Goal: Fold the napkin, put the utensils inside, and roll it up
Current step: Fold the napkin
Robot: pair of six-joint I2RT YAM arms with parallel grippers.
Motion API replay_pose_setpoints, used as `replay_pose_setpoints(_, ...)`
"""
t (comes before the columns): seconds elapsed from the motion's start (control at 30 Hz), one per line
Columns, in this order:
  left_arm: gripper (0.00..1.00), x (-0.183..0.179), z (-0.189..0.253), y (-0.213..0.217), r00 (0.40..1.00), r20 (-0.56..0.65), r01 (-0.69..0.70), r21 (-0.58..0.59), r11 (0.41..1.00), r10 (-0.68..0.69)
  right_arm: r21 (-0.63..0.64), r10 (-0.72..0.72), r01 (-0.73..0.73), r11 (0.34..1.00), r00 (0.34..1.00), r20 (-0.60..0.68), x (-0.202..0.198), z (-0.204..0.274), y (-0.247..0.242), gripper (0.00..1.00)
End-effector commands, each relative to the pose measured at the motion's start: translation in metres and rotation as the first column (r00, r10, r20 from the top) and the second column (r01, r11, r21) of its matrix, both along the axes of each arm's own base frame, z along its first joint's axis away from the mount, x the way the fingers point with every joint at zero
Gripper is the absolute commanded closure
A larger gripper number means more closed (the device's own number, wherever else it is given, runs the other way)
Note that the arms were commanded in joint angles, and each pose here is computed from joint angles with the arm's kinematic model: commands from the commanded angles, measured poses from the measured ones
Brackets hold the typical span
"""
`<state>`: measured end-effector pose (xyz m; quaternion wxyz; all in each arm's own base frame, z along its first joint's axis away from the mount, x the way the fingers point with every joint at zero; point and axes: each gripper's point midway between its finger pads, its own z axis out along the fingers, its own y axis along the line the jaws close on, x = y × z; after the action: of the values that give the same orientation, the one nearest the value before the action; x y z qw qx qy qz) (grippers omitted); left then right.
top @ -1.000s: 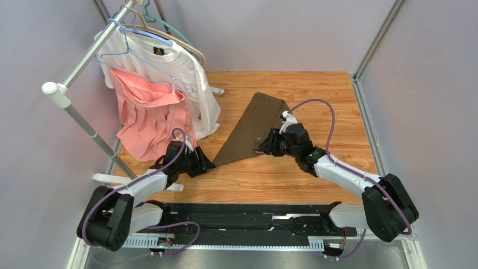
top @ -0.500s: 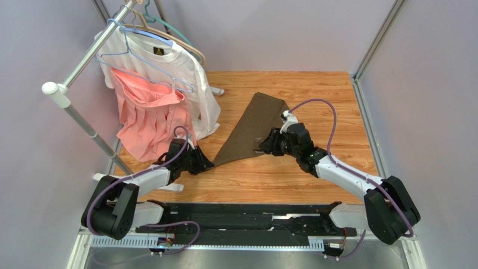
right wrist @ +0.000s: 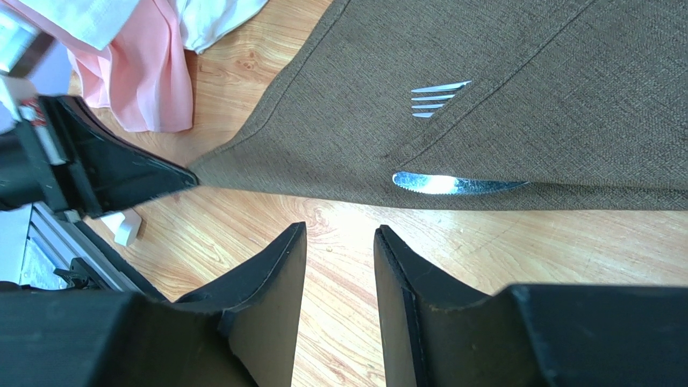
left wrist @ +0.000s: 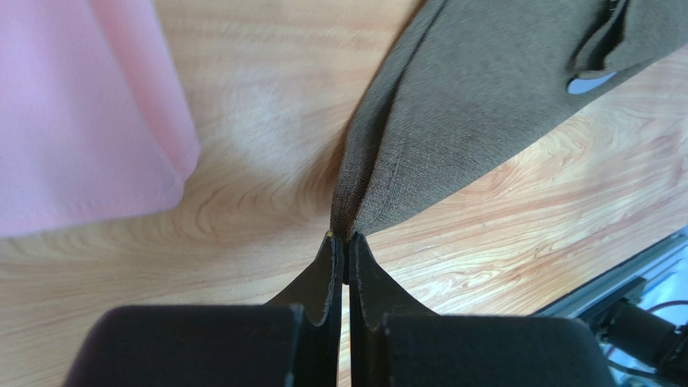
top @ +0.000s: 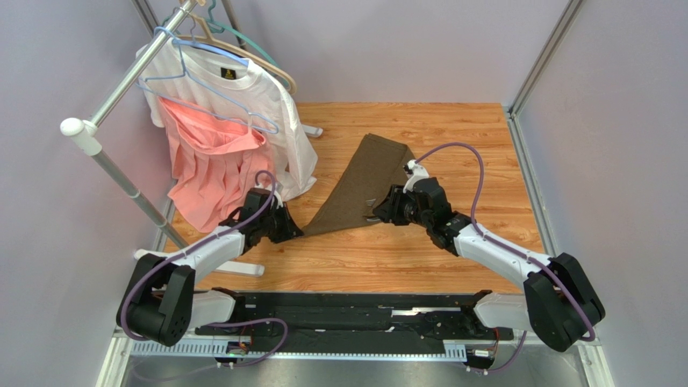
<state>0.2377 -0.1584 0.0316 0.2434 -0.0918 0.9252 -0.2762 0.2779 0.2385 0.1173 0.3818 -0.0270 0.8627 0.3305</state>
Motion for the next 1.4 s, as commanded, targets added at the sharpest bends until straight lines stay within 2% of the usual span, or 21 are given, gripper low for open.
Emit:
replay_pose_setpoints(0.0,1.0,0.01,0.025,0.004,0.994,0.065,0.084,0.094,0.992,-0.091,-0.013,-0.033,0.033,0.999,0.998,0.044,0.005,0.011,-0.007,0.6)
replay_pose_setpoints(0.17,1.0,0.019,0.049,-0.016,0.974,0.086,0.2,0.125,0.972,-0.211,-0.108,-0.125,0.126,0.986,0.992,0.024,0.011,0.003,-0.034,0.61)
replay_pose_setpoints(0.3,1.0,0.02,0.072,-0.061,0.938,0.118,0.312,0.129,0.941,-0.327,-0.113,-0.199,0.199,0.974,0.98,0.013,0.02,0.004,-0.059,0.61)
replay_pose_setpoints(0.63,1.0,0.068,0.119,-0.159,0.868,0.246,0.422,0.094,0.902,-0.432,-0.112,-0.334,0.333,0.936,0.942,0.007,0.021,0.006,-0.107,0.61)
replay_pose_setpoints(0.8,1.0,0.086,0.12,-0.217,0.798,0.266,0.541,0.078,0.838,-0.54,-0.111,-0.367,0.365,0.924,0.93,-0.002,0.016,0.001,-0.119,0.61)
replay_pose_setpoints(1.0,1.0,0.088,0.11,-0.273,0.694,0.284,0.664,0.102,0.741,-0.661,-0.118,-0.379,0.376,0.919,0.925,-0.004,0.008,-0.001,-0.126,0.61)
replay_pose_setpoints(1.2,1.0,0.078,0.102,-0.305,0.613,0.297,0.735,0.126,0.667,-0.732,-0.139,-0.412,0.41,0.902,0.911,0.01,0.007,-0.001,-0.136,0.61)
replay_pose_setpoints(1.37,1.0,0.073,0.097,-0.325,0.521,0.324,0.786,0.18,0.592,-0.79,-0.143,-0.429,0.425,0.894,0.903,0.007,0.007,-0.003,-0.141,0.61)
